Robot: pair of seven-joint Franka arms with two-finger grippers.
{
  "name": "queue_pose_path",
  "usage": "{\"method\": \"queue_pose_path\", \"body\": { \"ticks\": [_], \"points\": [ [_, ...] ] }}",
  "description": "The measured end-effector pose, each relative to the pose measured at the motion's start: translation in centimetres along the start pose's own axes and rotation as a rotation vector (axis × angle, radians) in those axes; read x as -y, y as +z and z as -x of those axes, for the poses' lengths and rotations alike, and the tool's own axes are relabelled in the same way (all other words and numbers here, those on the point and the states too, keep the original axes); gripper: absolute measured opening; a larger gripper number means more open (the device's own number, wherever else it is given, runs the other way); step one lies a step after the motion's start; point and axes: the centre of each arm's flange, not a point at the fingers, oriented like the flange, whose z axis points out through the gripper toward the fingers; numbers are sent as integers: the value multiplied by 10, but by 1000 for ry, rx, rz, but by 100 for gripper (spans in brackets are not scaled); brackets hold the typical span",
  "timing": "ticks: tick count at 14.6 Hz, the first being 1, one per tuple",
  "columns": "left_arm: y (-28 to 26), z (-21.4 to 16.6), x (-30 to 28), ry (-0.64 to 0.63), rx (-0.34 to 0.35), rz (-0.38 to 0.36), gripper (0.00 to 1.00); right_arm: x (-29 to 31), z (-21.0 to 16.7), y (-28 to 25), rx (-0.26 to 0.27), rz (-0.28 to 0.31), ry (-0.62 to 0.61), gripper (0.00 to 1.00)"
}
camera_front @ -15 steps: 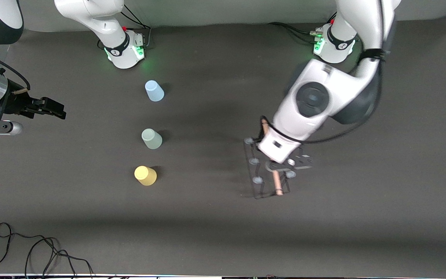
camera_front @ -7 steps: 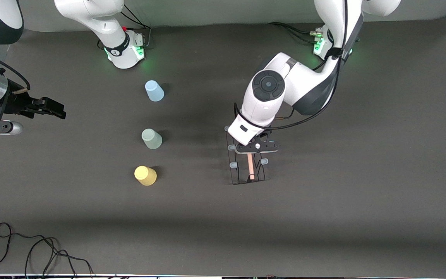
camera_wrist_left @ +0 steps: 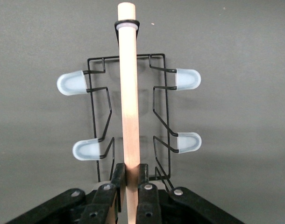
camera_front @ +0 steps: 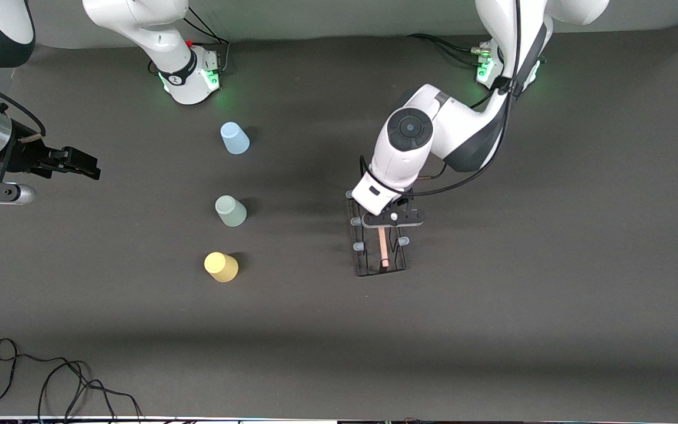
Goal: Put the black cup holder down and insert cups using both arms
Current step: 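Lower the holder onto the table middle with the left gripper, then open the left gripper and withdraw while the right gripper reaches cups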
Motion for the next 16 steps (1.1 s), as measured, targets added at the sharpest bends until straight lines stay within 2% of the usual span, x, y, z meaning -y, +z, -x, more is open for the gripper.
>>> {"method": "queue_pose_path", "body": {
  "ticks": [8, 13, 16],
  "points": [
    [-6, 14, -4, 42, -3, 8, 15, 5, 3, 2, 23, 4, 13, 100],
    [0, 19, -5, 66, 7, 2, 15, 55, 6, 19, 55, 25, 35, 100],
    [8, 23, -4, 70, 20, -8, 15, 63, 2, 33, 79, 34, 35, 100]
  ]
}}
